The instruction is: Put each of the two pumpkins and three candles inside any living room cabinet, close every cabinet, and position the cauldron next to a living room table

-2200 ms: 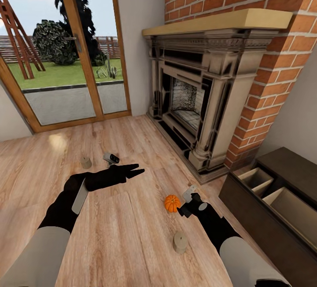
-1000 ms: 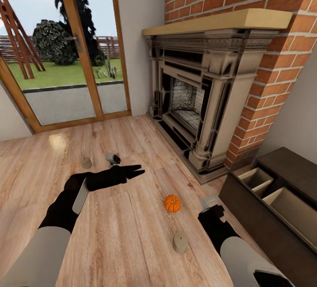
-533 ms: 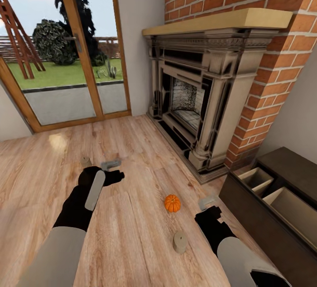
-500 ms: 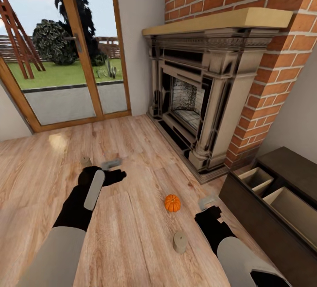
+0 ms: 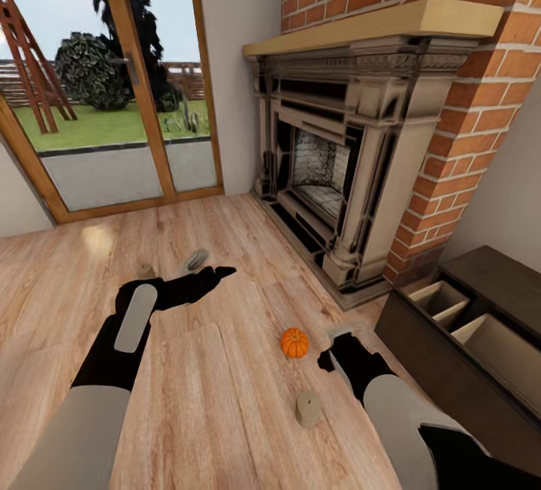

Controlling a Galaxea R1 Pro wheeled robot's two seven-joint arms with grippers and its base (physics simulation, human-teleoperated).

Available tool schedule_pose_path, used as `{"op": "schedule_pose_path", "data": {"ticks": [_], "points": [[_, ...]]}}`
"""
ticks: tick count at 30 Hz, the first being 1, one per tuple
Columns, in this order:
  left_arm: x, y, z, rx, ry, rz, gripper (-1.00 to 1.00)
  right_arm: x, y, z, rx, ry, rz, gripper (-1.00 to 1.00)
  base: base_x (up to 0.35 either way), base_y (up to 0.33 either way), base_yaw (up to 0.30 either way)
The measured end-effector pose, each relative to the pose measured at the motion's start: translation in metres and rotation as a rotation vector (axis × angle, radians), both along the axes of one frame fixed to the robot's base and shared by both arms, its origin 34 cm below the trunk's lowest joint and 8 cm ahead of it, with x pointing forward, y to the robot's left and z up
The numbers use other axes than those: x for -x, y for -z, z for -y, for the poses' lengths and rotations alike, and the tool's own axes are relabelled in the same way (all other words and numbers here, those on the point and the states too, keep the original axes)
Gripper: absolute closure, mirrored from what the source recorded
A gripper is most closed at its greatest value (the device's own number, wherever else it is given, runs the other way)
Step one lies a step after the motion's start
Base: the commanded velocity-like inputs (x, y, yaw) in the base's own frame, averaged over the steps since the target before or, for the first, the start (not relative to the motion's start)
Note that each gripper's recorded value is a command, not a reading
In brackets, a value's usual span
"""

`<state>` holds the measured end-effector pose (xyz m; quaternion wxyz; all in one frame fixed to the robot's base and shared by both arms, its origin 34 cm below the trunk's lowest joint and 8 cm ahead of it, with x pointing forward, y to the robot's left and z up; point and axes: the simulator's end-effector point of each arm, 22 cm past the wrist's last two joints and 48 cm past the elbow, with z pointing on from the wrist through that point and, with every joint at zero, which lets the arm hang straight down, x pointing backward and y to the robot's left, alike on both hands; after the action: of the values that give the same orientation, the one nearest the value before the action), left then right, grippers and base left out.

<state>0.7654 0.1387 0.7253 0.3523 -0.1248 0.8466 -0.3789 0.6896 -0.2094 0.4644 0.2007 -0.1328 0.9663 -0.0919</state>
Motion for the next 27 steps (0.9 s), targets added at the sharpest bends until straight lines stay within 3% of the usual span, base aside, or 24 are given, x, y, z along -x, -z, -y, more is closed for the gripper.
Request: {"op": "schedule_pose_path", "data": {"ticks": [1, 5, 6, 13, 16, 19, 27], "points": [[0.000, -0.001, 0.003, 0.007, 0.004, 0.008, -1.00, 0.001, 0.003, -0.004, -0.016, -0.007, -0.012, -1.00, 0.000, 0.000, 0.000], [-0.003, -0.047, 0.022, 0.145, 0.068, 0.142, -1.00, -0.001, 0.006, -0.025, -0.081, -0.045, -0.064, -1.00, 0.000, 0.000, 0.000], [0.005, -0.092, 0.031, 0.283, 0.131, 0.244, -1.00, 0.010, 0.013, -0.031, -0.087, -0.056, -0.119, -1.00, 0.000, 0.000, 0.000], [0.020, -0.121, 0.038, 0.478, 0.181, 0.301, -1.00, 0.019, 0.030, -0.030, -0.090, -0.064, -0.144, -1.00, 0.000, 0.000, 0.000], [0.024, -0.121, 0.041, 0.515, 0.192, 0.306, -1.00, 0.019, 0.036, -0.030, -0.099, -0.069, -0.143, -1.00, 0.000, 0.000, 0.000], [0.025, -0.116, 0.041, 0.521, 0.193, 0.307, -1.00, 0.019, 0.042, -0.031, -0.102, -0.071, -0.140, -1.00, 0.000, 0.000, 0.000], [0.030, -0.100, 0.046, 0.529, 0.201, 0.306, -1.00, -0.006, 0.048, -0.030, -0.122, -0.093, -0.011, -1.00, 0.000, 0.000, 0.000]]}}
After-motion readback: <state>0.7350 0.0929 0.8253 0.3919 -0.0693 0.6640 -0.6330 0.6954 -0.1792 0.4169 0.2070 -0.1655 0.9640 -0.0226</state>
